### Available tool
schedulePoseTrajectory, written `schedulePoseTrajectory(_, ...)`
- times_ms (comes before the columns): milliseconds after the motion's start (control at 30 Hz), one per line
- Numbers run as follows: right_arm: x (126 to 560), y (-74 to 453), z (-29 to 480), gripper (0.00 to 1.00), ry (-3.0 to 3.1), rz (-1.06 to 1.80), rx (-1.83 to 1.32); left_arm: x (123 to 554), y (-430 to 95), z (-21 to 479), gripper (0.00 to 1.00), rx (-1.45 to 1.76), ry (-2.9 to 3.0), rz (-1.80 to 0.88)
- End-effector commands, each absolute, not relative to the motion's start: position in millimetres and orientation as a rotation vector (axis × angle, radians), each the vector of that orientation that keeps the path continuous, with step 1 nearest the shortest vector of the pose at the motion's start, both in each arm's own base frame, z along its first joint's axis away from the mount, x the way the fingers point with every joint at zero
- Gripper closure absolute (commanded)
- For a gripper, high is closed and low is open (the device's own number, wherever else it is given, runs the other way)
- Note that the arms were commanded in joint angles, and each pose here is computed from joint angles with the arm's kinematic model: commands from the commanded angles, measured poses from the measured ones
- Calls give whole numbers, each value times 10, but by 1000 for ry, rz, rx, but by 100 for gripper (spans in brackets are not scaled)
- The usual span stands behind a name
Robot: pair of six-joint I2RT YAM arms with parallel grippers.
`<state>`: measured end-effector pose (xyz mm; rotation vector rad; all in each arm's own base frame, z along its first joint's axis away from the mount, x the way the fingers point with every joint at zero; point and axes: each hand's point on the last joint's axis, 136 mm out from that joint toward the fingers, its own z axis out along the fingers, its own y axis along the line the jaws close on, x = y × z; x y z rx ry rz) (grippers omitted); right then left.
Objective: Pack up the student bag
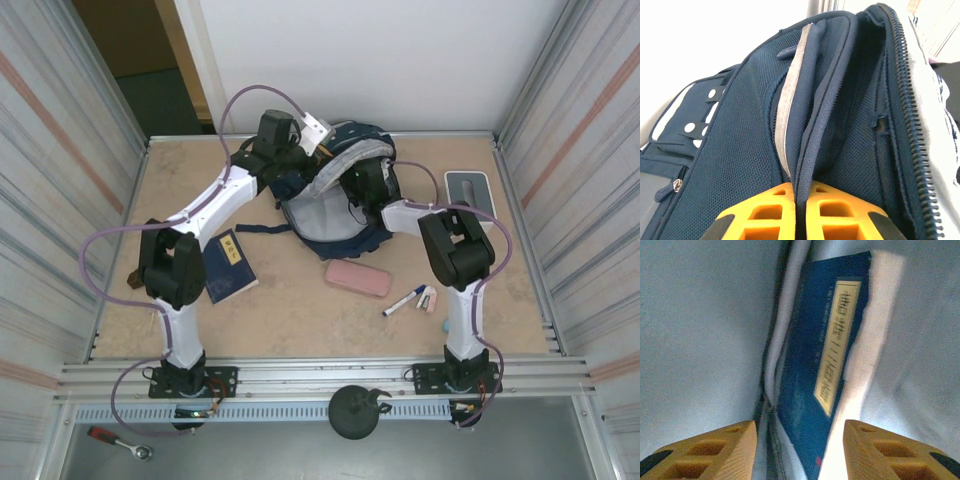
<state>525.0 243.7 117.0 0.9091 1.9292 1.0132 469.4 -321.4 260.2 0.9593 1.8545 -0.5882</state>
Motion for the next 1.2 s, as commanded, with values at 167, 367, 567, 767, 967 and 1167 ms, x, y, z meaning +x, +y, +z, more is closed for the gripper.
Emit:
schedulePoseTrajectory(167, 4557, 2064, 1772, 50, 1937, 936, 682, 4884, -3252, 2984, 100, 869, 1758, -627)
schedulePoseTrajectory(367, 3925, 1625, 1968, 48, 1957, 682, 564, 4790, -3139, 2740, 53, 822, 1880, -565)
schedulePoseTrajectory(567, 3504, 1496, 2091, 44, 2009, 497, 358, 4399, -2578, 2402, 34, 609, 2107, -418)
schedulePoseTrajectory(767, 3390, 1631, 2023, 40, 2073, 468, 207, 3767, -1589, 1517, 29, 115, 2332, -435)
schedulePoseTrajectory(967, 3473, 1873, 1825, 39, 2146, 539, 172, 3298, -1003, 906, 30, -195, 2455, -422)
schedulePoseTrajectory(1167, 3480, 2015, 1686, 39, 2212, 570, 147, 3200, -1127, 475, 29, -181, 2625, -523)
